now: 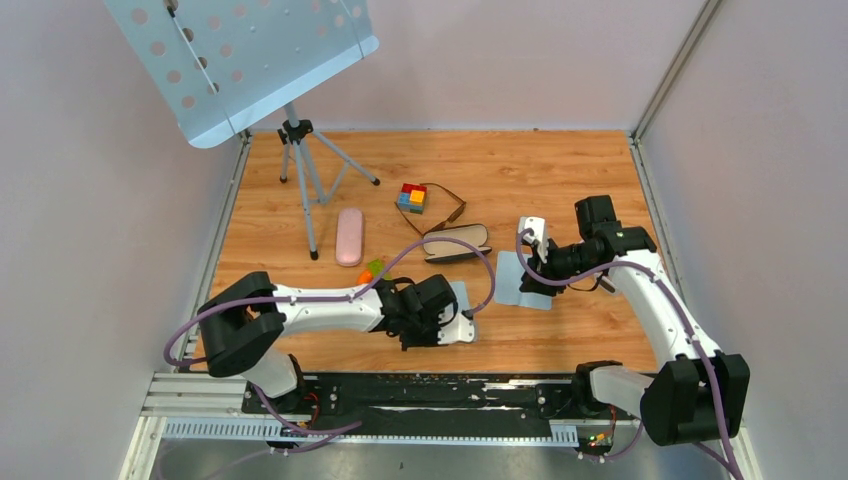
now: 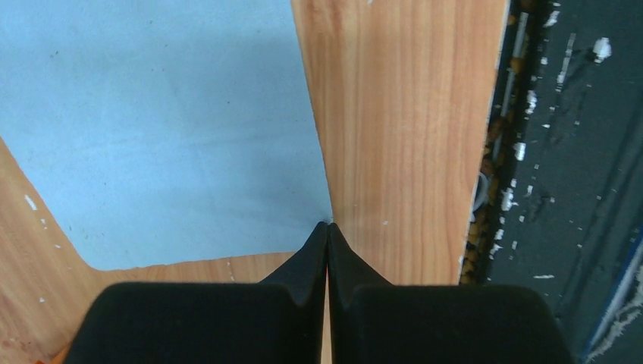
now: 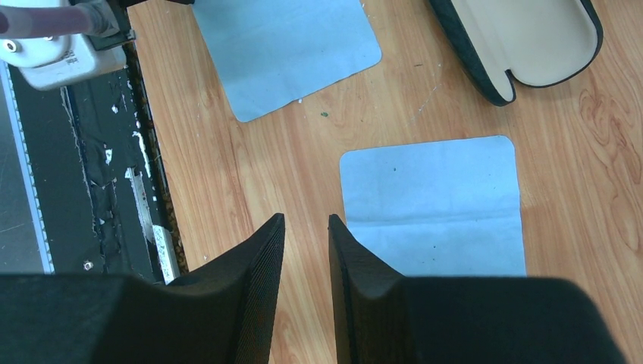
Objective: Organize the sunglasses
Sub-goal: Fold the glasses cleaning cloth at the center of the board.
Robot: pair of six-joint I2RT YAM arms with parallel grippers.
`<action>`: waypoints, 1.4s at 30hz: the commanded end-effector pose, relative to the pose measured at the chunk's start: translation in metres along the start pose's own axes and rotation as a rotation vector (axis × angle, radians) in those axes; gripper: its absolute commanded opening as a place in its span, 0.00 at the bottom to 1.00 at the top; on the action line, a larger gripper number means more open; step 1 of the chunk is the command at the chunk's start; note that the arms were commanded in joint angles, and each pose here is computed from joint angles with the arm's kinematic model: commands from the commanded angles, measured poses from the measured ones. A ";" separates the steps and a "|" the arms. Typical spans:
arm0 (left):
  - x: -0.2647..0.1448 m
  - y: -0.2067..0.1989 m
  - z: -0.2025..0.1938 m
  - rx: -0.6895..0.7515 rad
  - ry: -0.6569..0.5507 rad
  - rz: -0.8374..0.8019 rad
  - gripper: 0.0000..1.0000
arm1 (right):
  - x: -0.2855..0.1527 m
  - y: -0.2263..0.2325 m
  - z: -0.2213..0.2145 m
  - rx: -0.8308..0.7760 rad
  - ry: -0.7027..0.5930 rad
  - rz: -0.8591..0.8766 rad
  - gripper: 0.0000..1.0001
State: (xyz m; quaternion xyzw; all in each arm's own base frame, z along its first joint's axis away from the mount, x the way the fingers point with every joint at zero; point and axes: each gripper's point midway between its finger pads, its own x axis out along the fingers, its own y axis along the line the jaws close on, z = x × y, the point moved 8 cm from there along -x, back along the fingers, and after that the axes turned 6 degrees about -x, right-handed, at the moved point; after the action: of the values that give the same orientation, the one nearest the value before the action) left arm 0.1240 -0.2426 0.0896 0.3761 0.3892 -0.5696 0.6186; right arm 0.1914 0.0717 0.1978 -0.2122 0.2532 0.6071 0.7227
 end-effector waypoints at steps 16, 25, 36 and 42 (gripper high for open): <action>-0.077 0.078 0.015 -0.614 -0.275 0.372 0.49 | 0.020 -0.033 0.005 0.016 -0.061 0.124 0.30; -0.033 0.098 0.011 -0.841 -0.174 0.491 0.42 | 0.028 -0.049 0.017 0.064 -0.094 0.152 0.29; -0.008 0.098 -0.015 -1.034 -0.127 0.467 0.36 | 0.033 -0.042 0.006 0.077 -0.077 0.160 0.29; 0.001 0.098 -0.021 -1.113 -0.154 0.417 0.37 | 0.034 -0.043 0.006 0.085 -0.082 0.168 0.29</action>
State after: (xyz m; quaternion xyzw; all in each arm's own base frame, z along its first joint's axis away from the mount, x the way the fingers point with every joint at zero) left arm 0.2187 -0.2118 0.0890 0.0650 0.4949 -0.1728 0.8491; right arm 0.2449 0.0890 0.1815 -0.1507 0.2738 0.6484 0.6942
